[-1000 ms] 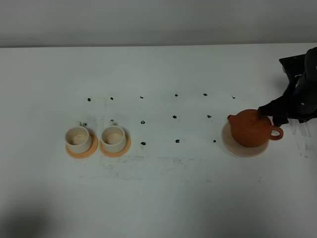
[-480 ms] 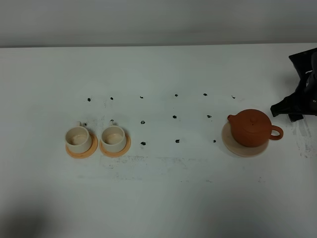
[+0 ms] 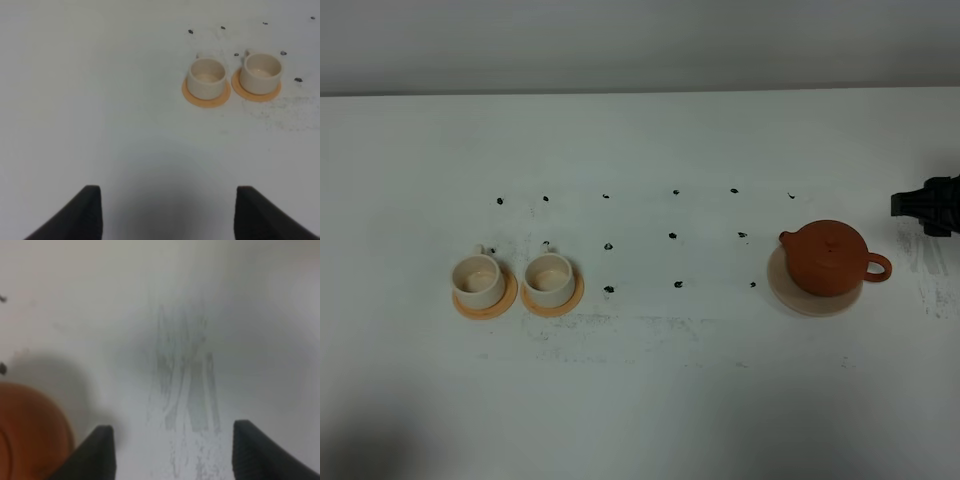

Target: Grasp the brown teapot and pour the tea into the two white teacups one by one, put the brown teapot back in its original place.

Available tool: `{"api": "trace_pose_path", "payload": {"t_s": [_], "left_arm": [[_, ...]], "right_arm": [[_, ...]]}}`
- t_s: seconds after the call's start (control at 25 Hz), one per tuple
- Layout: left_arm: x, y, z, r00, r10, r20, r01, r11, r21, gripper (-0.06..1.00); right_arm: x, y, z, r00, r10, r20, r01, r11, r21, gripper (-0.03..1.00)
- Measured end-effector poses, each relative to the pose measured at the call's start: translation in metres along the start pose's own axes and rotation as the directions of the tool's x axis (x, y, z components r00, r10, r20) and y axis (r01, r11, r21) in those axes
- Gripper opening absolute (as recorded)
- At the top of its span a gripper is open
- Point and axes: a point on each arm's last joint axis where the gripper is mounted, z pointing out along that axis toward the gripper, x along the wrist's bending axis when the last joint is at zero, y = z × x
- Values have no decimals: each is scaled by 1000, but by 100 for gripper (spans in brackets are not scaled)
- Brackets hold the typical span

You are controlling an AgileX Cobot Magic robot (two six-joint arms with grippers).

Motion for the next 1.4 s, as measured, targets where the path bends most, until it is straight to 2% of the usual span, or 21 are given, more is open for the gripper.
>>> {"api": "trace_pose_path", "payload": {"t_s": [0.24, 0.52, 1.04, 1.4], "left_arm": [[0, 0, 0, 1000, 0, 0, 0, 1000, 0, 58], [0, 0, 0, 1000, -2, 0, 2, 1000, 0, 58], [0, 0, 0, 1000, -2, 0, 2, 1000, 0, 58], [0, 0, 0, 1000, -2, 0, 2, 1000, 0, 58]], "right_arm": [[3, -11, 22, 999, 14, -32, -16, 999, -42, 52], [7, -26, 57, 999, 10, -40, -8, 999, 45, 52], [7, -33, 50, 1000, -9, -27, 13, 989, 144, 52], [11, -33, 50, 994, -94, -47, 100, 985, 139, 52]]}}
